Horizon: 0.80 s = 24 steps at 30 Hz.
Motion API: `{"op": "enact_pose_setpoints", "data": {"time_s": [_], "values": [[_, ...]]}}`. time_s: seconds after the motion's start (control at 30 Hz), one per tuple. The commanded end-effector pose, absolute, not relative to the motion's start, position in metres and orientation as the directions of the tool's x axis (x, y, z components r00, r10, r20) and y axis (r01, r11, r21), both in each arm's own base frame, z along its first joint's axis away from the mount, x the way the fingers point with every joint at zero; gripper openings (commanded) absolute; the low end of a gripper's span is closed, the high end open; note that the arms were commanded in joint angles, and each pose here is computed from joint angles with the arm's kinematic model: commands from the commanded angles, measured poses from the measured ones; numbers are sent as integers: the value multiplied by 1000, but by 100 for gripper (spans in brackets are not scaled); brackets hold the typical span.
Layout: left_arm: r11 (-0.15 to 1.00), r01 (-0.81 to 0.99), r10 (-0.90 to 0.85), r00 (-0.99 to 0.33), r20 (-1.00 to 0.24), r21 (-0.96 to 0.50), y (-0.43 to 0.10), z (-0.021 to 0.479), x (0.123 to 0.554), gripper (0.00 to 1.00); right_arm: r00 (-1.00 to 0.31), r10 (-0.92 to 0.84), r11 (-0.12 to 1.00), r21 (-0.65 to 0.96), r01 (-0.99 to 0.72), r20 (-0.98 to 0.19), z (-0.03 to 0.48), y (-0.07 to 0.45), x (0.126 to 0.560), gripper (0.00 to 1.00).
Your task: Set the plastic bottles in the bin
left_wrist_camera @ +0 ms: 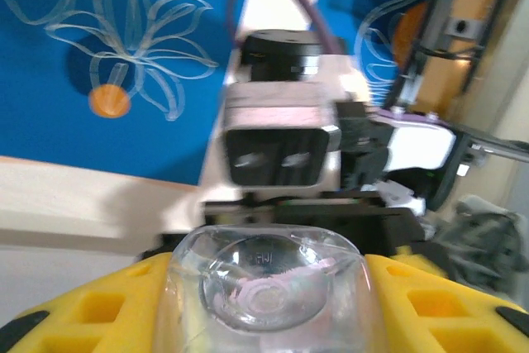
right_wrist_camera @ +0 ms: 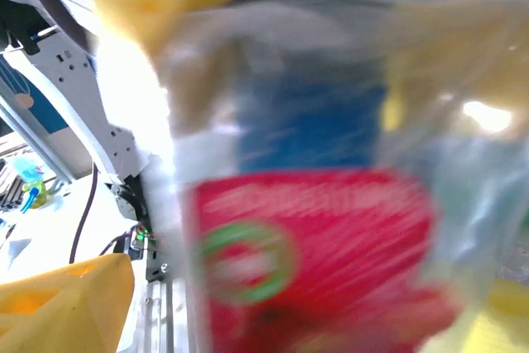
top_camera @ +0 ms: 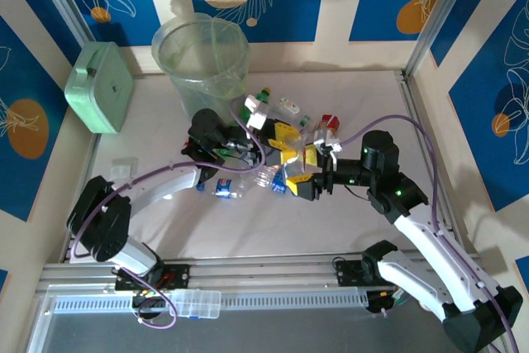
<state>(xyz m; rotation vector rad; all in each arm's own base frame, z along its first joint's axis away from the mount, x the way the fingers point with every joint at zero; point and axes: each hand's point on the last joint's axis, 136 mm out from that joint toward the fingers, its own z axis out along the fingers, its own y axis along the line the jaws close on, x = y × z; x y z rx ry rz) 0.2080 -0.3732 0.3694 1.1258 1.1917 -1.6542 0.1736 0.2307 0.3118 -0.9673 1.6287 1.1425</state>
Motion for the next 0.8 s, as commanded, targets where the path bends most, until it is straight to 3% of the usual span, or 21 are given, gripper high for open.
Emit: {"op": "enact_pose_setpoints", "data": {"time_s": [0.0,0.1,0.2,0.5,0.77], "values": [[-51,985,-146,-168,-975,-162,-361,395,235,31,-215,-65,321,184,-929,-974,340,221,169,85],[98,988,-112,-106,-988,-118,-353,394,254,21,-168,-29,370,146,-918,-985,355,212,167,86],[233,969,-67,-71,-995,-85,-343,395,274,0,-142,-1,424,128,-897,-990,366,203,168,86],[661,750,-45,6,-999,-25,-283,437,359,0,-99,74,597,124,-792,-992,386,178,186,85],[894,441,-147,121,-982,-79,-206,502,431,0,-114,86,701,141,-699,-990,383,162,203,84]]}}
